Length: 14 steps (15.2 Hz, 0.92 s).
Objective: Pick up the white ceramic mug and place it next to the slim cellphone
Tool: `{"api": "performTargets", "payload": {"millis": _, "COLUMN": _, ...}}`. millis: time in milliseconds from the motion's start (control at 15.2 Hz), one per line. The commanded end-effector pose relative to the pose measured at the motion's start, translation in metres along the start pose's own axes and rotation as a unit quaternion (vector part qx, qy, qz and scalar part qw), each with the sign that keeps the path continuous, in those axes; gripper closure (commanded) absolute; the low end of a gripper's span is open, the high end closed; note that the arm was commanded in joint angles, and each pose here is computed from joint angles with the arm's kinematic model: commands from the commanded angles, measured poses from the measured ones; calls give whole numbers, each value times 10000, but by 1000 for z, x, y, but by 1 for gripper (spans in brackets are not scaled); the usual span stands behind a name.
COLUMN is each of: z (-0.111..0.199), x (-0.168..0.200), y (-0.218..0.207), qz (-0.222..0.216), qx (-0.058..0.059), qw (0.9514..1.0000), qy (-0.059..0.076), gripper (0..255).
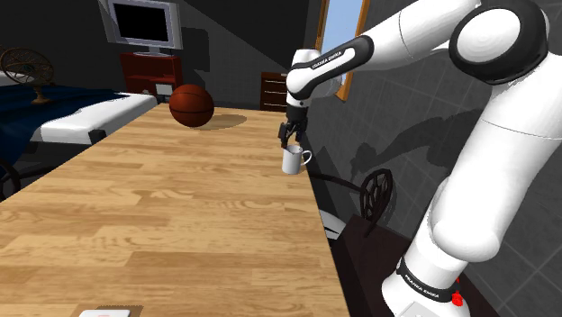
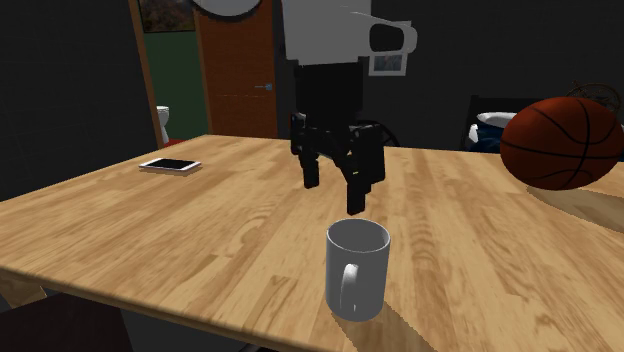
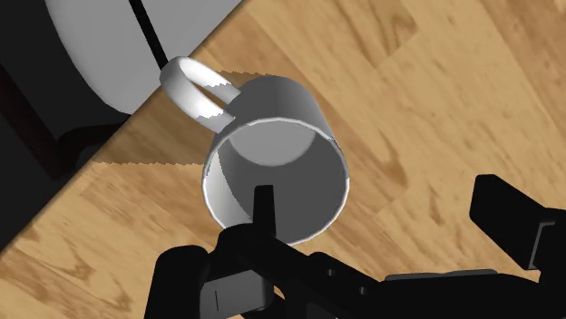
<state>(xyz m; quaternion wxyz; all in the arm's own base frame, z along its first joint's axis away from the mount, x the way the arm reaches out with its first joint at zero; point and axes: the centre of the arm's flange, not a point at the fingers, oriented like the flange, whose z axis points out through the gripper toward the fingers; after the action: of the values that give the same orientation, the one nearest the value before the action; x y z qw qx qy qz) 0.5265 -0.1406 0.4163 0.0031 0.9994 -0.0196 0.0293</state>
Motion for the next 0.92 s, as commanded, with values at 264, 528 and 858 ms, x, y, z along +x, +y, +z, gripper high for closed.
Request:
{"api": "performTargets", "payload": {"millis": 264, "z": 32, "x": 6, "y": 5, "qz": -15, "qx": 12, "qw": 10000, "qy": 7, "gripper": 0}}
{"api": "performTargets", "payload": {"millis": 528, "z": 46, "x": 6, "y": 5, "qz": -15, "qx": 11, "qw": 10000, "qy": 7, "gripper": 0}}
{"api": "performTargets", "payload": {"millis": 858, "z": 46, "x": 6, "y": 5, "qz": -15, "qx": 12, "qw": 10000, "qy": 7, "gripper": 0}}
